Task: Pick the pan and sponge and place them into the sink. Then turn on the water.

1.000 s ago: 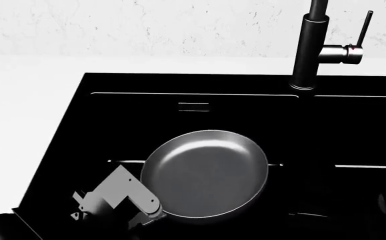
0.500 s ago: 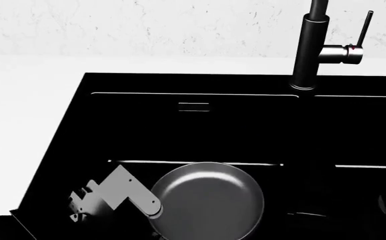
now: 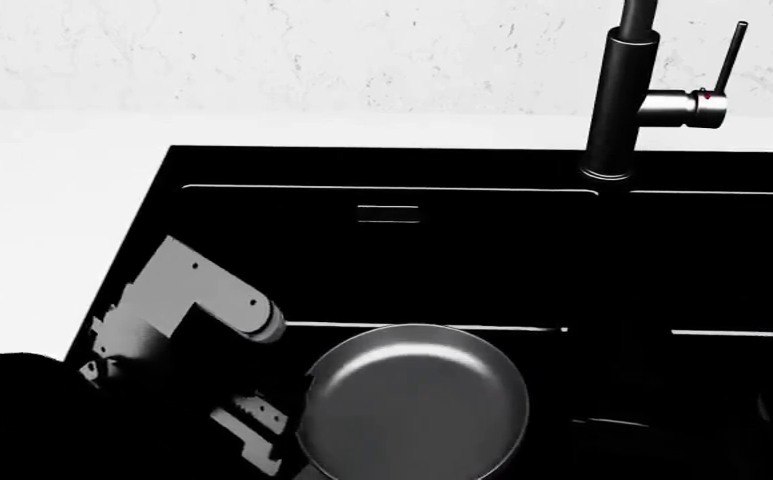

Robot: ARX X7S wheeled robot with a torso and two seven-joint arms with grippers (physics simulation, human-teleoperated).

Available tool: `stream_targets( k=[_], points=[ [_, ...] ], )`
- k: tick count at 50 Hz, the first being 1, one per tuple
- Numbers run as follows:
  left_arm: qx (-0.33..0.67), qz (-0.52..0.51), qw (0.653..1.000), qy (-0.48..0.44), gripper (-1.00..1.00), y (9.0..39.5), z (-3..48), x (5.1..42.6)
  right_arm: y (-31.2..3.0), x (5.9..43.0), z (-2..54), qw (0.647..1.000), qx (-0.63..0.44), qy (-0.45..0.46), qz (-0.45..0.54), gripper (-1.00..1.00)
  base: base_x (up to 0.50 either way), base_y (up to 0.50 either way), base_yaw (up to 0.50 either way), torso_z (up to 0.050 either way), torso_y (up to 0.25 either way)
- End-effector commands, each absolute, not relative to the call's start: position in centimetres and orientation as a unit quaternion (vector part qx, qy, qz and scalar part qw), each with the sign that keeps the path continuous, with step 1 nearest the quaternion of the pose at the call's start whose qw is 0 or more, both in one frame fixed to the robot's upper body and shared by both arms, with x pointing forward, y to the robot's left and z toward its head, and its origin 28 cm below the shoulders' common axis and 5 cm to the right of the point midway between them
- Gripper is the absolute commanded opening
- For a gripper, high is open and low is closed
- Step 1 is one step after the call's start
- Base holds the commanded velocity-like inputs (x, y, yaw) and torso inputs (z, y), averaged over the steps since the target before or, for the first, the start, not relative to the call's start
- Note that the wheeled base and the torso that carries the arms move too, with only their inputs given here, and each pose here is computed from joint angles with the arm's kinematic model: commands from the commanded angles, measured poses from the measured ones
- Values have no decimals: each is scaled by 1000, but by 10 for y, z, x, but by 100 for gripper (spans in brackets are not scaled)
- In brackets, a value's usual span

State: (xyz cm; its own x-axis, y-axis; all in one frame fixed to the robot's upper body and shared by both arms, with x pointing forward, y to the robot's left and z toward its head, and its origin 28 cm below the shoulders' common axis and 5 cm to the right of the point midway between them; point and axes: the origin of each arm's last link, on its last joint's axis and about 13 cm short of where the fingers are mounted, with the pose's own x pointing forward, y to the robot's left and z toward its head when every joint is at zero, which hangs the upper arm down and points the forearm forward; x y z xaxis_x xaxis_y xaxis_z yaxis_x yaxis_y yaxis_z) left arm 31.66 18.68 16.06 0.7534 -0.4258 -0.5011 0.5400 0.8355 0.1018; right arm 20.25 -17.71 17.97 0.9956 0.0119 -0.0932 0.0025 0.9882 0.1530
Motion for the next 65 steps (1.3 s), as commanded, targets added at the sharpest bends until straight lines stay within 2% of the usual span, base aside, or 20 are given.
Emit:
stream_targets(
  k=[1, 11, 18, 20, 22, 23, 25, 32, 41, 48, 65],
  points=[
    [80, -195, 962, 172, 100, 204, 184, 309, -175, 203, 182, 996, 80, 35, 15, 100, 0, 0, 0, 0, 0],
    [39, -108, 986, 119, 100, 220, 180, 295, -179, 203, 188, 998, 63, 6, -8, 100, 0, 0, 0, 0, 0],
    [25, -95, 991, 90, 100, 231, 182, 284, -181, 206, 189, 998, 58, 2, -12, 100, 0, 0, 0, 0, 0],
    [-35, -85, 994, 64, 100, 242, 188, 275, -181, 207, 189, 998, 57, 2, -11, 100, 0, 0, 0, 0, 0],
    [16, -73, 996, 45, 100, 245, 184, 270, -181, 207, 190, 998, 59, -3, -13, 100, 0, 0, 0, 0, 0],
    [-8, -76, 995, 60, 100, 246, 181, 267, -181, 208, 190, 998, 61, -5, -13, 100, 0, 0, 0, 0, 0],
    [11, -58, 997, 50, 100, 244, 177, 262, -182, 208, 191, 998, 65, -9, -14, 100, 0, 0, 0, 0, 0],
    [-16, -18, 999, 49, 100, 258, 177, 246, -182, 205, 194, 998, 59, -10, -14, 100, 0, 0, 0, 0, 0],
    [-26, -19, 998, 63, 100, 258, 175, 241, -181, 205, 194, 999, 36, -16, -21, 100, 0, 0, 0, 0, 0],
    [-18, -8, 998, 53, 100, 255, 179, 244, -185, 203, 190, 998, 57, -17, -28, 100, 0, -61, 0, 0, 0],
    [-33, -13, 998, 58, 100, 257, 178, 240, -183, 201, 188, 998, 53, -12, -22, 100, 1, -472, 0, 0, 0]
  ],
)
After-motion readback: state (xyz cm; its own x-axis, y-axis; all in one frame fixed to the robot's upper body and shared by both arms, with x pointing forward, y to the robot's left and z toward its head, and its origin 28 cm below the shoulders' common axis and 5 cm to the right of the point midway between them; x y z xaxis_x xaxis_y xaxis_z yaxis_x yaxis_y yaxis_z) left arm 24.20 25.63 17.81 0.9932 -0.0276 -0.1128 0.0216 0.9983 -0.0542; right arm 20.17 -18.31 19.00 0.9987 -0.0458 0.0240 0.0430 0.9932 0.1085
